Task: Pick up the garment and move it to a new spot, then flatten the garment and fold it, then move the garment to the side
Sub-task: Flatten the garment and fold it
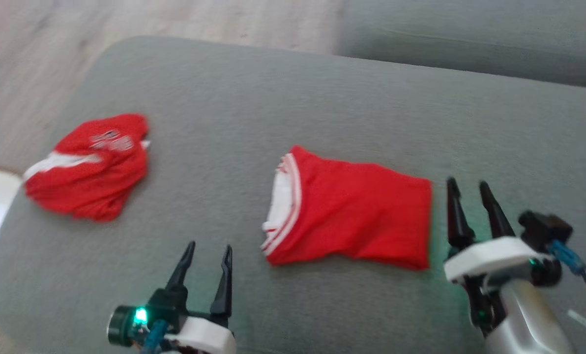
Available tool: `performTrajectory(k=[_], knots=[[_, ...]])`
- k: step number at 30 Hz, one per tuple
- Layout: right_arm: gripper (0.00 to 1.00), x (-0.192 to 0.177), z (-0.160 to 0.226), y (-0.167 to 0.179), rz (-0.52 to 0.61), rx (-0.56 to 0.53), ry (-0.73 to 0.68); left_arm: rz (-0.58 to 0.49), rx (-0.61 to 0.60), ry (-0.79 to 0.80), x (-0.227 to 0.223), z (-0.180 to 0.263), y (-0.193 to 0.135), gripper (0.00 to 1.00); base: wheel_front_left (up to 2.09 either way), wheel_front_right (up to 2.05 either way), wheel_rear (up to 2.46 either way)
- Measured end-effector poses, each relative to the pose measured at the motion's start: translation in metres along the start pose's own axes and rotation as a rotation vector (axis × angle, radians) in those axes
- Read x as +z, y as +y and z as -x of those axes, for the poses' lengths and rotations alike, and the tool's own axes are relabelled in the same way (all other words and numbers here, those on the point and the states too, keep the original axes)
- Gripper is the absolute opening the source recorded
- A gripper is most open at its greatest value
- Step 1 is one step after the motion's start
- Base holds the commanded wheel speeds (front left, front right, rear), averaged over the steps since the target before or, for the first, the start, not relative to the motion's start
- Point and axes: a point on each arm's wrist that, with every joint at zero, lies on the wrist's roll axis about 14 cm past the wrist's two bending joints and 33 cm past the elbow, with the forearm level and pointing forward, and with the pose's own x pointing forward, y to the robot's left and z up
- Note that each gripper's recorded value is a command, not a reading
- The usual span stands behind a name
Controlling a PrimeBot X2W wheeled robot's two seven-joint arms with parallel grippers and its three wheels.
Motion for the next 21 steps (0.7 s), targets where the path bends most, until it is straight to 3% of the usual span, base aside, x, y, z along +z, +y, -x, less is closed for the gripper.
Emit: performTrajectory(k=[8, 21], knots=[[1.0, 0.007, 0.05, -0.062, 0.075, -0.185, -0.024, -0.029, -0.076, -0.029, 0.012, -0.023, -0.023, 1.0, 0.0, 0.0, 0.0], [1.0, -0.002, 0.094, -0.077, 0.127, -0.256, -0.006, -0.032, -0.078, -0.012, 0.004, -0.014, -0.025, 1.0, 0.0, 0.0, 0.0]])
